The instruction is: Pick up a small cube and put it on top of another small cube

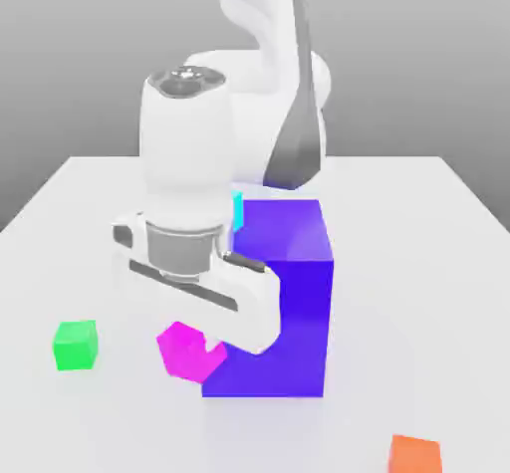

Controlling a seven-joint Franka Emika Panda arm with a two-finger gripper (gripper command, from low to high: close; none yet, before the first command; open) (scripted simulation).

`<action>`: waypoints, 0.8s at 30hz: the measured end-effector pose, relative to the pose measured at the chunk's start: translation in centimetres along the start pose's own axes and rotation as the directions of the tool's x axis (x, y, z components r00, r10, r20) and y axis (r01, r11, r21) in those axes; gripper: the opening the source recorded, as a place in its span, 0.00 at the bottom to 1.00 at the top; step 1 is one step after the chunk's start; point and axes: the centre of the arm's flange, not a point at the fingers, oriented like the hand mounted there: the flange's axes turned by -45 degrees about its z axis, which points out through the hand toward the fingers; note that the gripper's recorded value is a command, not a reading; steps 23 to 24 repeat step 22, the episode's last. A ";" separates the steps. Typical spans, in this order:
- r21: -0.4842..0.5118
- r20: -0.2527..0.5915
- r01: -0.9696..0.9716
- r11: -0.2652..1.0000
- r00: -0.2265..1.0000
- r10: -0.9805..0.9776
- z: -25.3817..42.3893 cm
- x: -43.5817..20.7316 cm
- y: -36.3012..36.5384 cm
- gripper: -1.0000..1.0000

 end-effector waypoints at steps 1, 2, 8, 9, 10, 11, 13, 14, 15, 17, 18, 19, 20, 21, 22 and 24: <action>-0.004 0.005 -0.051 0.999 0.999 0.051 0.0 0.6 2.7 0.00; -0.007 0.010 -0.096 0.995 0.995 0.096 0.0 0.9 5.1 0.00; -0.025 0.058 -0.312 0.950 0.948 0.313 1.3 -0.2 15.9 0.00; -0.025 0.061 -0.313 0.949 0.947 0.314 1.7 -0.3 15.9 0.00; -0.024 0.062 -0.313 0.950 0.947 0.314 2.1 -0.3 15.8 0.00; -0.023 0.062 -0.312 0.950 0.948 0.313 2.6 -0.3 15.8 0.00; -0.022 0.062 -0.311 0.950 0.948 0.312 3.6 -0.3 15.8 0.00; -0.022 0.062 -0.311 0.950 0.948 0.312 4.2 -0.4 15.8 0.00; -0.022 0.062 -0.312 0.950 0.948 0.312 4.7 -0.4 15.8 0.00; -0.024 0.063 -0.313 0.949 0.947 0.314 6.0 -0.6 15.9 0.00; -0.026 0.063 -0.315 0.949 0.947 0.316 6.6 -0.7 16.0 0.00; -0.028 0.064 -0.316 0.948 0.946 0.317 7.3 -0.9 16.0 0.00; -0.029 0.065 -0.317 0.948 0.946 0.318 7.7 -1.0 16.1 1.00; -0.029 0.065 -0.317 0.948 0.946 0.318 7.7 -1.0 16.1 1.00; -0.029 0.065 -0.317 0.948 0.946 0.318 7.7 -1.0 16.1 1.00; -0.029 0.065 -0.317 0.948 0.946 0.318 7.7 -1.0 16.1 1.00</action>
